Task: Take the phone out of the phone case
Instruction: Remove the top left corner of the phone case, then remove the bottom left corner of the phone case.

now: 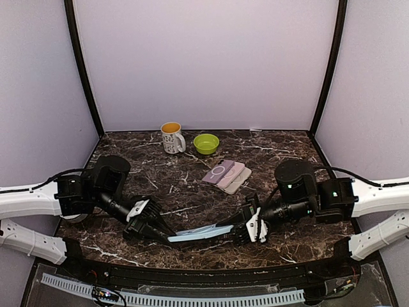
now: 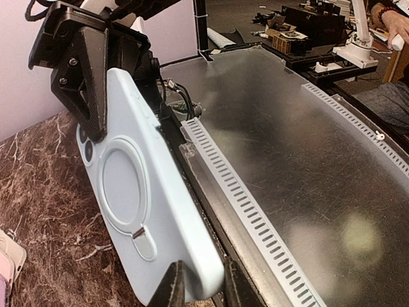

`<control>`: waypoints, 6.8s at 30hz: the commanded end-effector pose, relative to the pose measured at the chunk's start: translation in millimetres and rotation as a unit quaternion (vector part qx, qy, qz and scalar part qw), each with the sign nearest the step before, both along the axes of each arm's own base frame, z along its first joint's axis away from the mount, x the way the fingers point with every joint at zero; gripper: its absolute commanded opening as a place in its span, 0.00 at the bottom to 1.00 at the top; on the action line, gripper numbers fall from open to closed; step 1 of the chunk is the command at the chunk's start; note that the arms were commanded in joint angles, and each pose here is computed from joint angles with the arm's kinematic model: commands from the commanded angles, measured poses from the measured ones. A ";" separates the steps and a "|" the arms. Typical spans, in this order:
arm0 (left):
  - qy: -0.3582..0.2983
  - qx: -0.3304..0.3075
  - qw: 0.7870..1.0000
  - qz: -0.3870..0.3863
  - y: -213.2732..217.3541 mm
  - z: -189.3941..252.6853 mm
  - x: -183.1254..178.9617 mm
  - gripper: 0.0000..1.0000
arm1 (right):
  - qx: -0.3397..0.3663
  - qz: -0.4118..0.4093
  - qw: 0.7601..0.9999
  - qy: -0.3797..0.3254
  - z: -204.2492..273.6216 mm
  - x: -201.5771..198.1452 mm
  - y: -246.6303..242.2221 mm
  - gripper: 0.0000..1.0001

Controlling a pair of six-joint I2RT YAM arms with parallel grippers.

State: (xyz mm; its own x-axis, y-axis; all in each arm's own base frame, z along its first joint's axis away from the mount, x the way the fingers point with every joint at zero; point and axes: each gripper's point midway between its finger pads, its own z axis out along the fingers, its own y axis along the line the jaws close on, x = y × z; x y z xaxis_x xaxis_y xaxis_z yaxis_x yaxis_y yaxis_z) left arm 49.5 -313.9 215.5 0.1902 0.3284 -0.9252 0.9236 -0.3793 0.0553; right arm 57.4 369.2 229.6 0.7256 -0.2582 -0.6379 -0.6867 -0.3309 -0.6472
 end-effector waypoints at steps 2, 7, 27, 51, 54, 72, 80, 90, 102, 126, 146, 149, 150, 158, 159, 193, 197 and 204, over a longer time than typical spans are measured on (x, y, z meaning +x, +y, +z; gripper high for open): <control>0.002 -0.010 0.999 -0.030 -2.4 14.7 -6.3 0.21 | 0.068 0.046 0.995 -0.062 44.3 -13.4 13.6 0.00; 0.008 -0.001 0.999 -0.040 -3.9 11.2 -7.2 0.21 | 0.057 0.052 0.994 -0.072 39.3 -14.8 12.9 0.00; -0.020 0.014 0.999 -0.036 -13.6 2.3 4.8 0.43 | 0.041 0.064 0.995 -0.063 27.7 -24.7 18.5 0.00; -0.072 -0.105 0.937 0.324 28.4 74.1 88.5 0.89 | 0.289 -0.323 0.869 0.238 83.5 79.8 -4.1 0.00; -0.048 -0.127 0.922 0.362 30.0 82.6 99.8 0.86 | 0.298 -0.351 0.843 0.277 89.4 89.4 0.0 0.00; 0.090 -0.195 0.945 0.247 42.8 107.4 82.9 0.80 | 0.295 -0.194 0.840 0.412 161.4 59.3 -4.2 0.00; 0.094 -0.222 0.957 0.161 39.4 133.1 59.9 0.70 | 0.235 -0.074 0.851 0.464 183.8 36.6 1.4 0.00; 0.091 -0.225 0.963 0.118 37.7 135.9 47.2 0.46 | 0.193 -0.020 0.856 0.479 183.3 24.2 20.3 0.00; 0.083 -0.221 0.968 0.083 40.3 129.2 29.1 0.33 | 0.184 -0.010 0.855 0.484 183.1 27.5 25.5 0.00; 0.104 -0.232 0.965 0.062 40.7 134.6 22.1 0.28 | 0.165 0.035 0.853 0.493 187.6 18.1 27.9 0.00; 0.123 -0.186 0.975 -0.016 37.0 120.4 6.9 0.21 | 0.066 0.146 0.836 0.525 179.9 -16.1 30.9 0.00; 0.121 -0.181 0.976 -0.021 33.3 116.8 10.0 0.21 | 0.054 0.153 0.833 0.528 178.1 -19.2 30.6 0.00; 0.121 -0.180 0.976 -0.022 32.6 115.7 10.5 0.21 | 0.051 0.155 0.833 0.529 177.6 -20.5 30.5 0.00; 0.112 -0.176 0.978 -0.031 27.5 115.8 18.2 0.20 | 0.034 0.158 0.830 0.533 172.8 -25.4 27.6 0.00; 0.110 -0.177 0.978 -0.025 28.0 116.1 21.0 0.20 | 0.033 0.159 0.830 0.533 172.8 -26.1 26.8 0.00; 0.077 -0.158 0.984 0.008 46.6 110.1 77.9 0.09 | 0.004 0.165 0.841 0.516 169.1 -28.8 23.3 0.00; 0.068 -0.156 0.985 0.011 49.8 110.0 82.9 0.09 | 0.000 0.165 0.843 0.512 171.0 -27.7 23.8 0.00; 0.046 -0.163 0.985 0.032 55.7 111.2 95.0 0.08 | -0.010 0.163 0.844 0.511 170.4 -27.3 23.0 0.00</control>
